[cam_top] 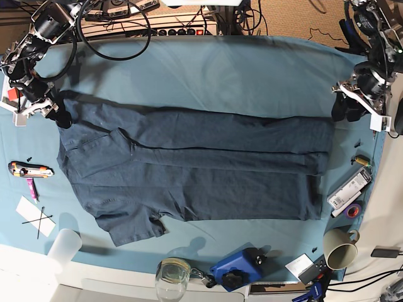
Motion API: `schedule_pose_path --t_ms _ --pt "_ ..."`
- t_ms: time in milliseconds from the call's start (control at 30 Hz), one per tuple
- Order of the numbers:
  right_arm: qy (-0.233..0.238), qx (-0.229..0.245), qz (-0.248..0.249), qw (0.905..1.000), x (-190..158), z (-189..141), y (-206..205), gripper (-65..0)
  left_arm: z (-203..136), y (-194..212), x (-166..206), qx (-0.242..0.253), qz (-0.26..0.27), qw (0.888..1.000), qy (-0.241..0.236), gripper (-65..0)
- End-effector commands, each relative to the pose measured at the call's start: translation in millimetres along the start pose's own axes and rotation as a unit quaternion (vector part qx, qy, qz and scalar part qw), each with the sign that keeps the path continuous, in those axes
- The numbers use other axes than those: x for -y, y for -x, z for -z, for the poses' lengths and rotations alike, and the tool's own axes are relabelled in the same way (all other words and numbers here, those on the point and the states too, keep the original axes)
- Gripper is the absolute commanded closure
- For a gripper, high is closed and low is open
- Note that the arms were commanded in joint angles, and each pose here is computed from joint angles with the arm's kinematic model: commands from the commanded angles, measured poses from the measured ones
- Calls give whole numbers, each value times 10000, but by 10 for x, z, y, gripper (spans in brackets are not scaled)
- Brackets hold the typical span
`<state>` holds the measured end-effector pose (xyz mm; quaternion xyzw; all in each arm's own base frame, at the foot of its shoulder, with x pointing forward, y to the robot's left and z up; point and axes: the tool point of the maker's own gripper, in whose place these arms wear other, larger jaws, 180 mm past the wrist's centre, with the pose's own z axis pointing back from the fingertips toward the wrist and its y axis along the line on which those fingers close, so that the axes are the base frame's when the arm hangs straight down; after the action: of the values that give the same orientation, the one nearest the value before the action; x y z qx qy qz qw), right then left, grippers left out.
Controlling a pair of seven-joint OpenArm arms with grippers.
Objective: Fold the T-shirt properly
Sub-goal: 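Lower the left gripper onto the shirt's side edge and grasp it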
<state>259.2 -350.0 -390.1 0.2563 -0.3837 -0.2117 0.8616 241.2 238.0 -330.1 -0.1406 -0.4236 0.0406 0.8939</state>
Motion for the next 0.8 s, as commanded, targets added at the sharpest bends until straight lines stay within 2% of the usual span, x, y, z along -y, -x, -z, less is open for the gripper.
schedule_pose_path --t_ms 0,233,367,667,767 --pt "298 -786 5 9965 120 -22 314 -337 7 -112 8 215 22 9998 33 -282" --pt "204 -890 42 9958 85 -27 352 -337 289 -85 -74 150 -491 9986 151 -286" --pt "213 -941 34 9953 90 -37 362 -337 476 7 -30 -117 -911 9942 557 -286" --pt "220 -1000 27 9947 93 -46 374 -337 850 208 -43 -507 -1793 9777 970 -286" --pt "219 -1036 29 9944 94 -50 388 -337 896 227 72 -705 -1957 9697 1278 -286"
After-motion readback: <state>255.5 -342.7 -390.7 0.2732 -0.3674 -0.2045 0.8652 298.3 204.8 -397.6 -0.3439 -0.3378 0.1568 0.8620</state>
